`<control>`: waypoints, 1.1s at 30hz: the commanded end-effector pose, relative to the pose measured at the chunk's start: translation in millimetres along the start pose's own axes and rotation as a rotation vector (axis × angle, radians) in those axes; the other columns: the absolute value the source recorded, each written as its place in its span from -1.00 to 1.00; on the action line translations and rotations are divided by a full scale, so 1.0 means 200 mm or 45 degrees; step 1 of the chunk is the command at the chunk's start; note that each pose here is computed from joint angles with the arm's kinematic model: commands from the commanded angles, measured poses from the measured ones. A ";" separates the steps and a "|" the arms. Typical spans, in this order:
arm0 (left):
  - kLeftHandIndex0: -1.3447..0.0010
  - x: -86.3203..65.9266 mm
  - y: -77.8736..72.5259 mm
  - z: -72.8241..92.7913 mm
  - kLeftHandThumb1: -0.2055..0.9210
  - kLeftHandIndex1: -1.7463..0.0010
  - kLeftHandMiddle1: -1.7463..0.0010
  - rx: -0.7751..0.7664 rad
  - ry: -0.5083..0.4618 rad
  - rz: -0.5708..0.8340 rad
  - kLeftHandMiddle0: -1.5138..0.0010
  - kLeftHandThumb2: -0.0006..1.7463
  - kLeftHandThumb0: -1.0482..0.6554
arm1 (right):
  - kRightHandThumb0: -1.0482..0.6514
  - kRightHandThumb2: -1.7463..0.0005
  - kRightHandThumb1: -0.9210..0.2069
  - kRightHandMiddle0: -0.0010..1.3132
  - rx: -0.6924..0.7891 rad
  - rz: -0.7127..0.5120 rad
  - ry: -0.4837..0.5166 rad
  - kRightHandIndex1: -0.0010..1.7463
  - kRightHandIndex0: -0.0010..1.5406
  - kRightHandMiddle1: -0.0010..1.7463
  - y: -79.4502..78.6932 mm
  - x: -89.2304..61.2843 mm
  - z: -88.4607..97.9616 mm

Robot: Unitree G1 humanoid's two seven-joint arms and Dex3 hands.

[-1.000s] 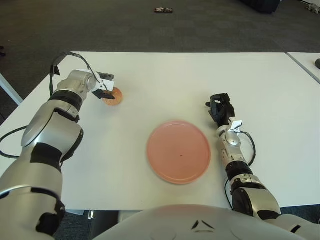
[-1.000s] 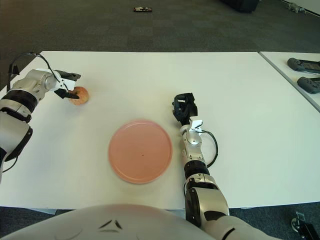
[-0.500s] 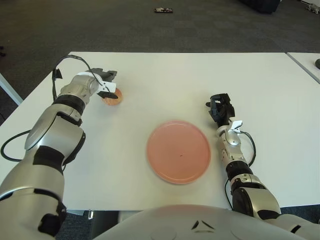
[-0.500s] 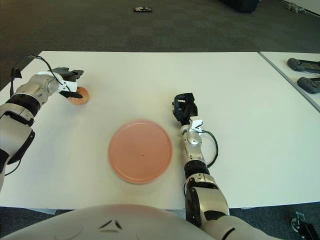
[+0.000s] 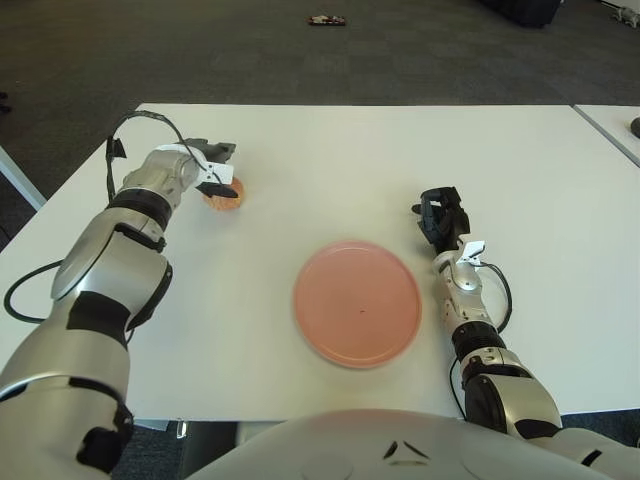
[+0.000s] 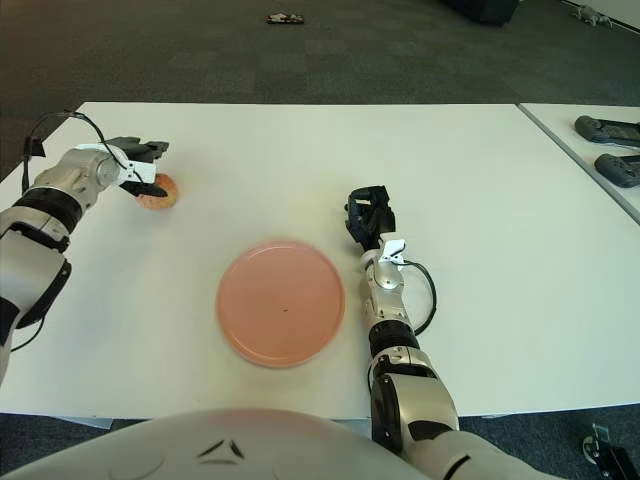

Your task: Put the apple into the plate.

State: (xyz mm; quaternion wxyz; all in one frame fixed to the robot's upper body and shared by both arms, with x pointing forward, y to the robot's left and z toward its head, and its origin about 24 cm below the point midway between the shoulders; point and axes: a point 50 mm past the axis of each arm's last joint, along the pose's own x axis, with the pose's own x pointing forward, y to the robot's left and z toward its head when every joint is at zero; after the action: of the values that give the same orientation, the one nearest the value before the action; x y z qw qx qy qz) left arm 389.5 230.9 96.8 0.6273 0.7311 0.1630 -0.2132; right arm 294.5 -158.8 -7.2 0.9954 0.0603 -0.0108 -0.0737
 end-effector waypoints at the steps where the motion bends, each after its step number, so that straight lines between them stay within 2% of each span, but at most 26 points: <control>1: 1.00 0.00 0.01 0.01 1.00 1.00 1.00 -0.003 -0.017 -0.014 1.00 -0.62 -1.00 | -0.18 0.41 -1.00 -0.70 0.020 -0.065 0.168 0.71 -0.49 1.00 -0.06 -0.08 -0.12; 8: 1.00 0.00 0.00 0.02 1.00 1.00 1.00 0.026 -0.019 -0.031 1.00 -0.61 -1.00 | -0.18 0.41 -1.00 -0.70 0.021 -0.068 0.173 0.71 -0.51 1.00 -0.06 -0.08 -0.13; 23: 1.00 0.02 -0.05 0.04 1.00 1.00 1.00 0.100 -0.007 -0.143 1.00 -0.45 -1.00 | -0.18 0.41 -1.00 -0.70 0.027 -0.076 0.165 0.71 -0.50 1.00 -0.06 -0.08 -0.12; 33: 1.00 0.02 -0.06 0.04 1.00 1.00 0.96 0.151 -0.005 -0.168 0.91 -0.43 -1.00 | -0.18 0.41 -1.00 -0.70 0.029 -0.078 0.167 0.70 -0.52 1.00 -0.05 -0.09 -0.12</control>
State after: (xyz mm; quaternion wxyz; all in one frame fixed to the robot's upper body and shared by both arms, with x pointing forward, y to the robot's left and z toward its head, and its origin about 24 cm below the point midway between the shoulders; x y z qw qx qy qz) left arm 384.6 223.6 80.7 0.5782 0.7475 0.1933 -0.2639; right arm 292.9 -161.3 -6.9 0.9947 0.0627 -0.0136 -0.0798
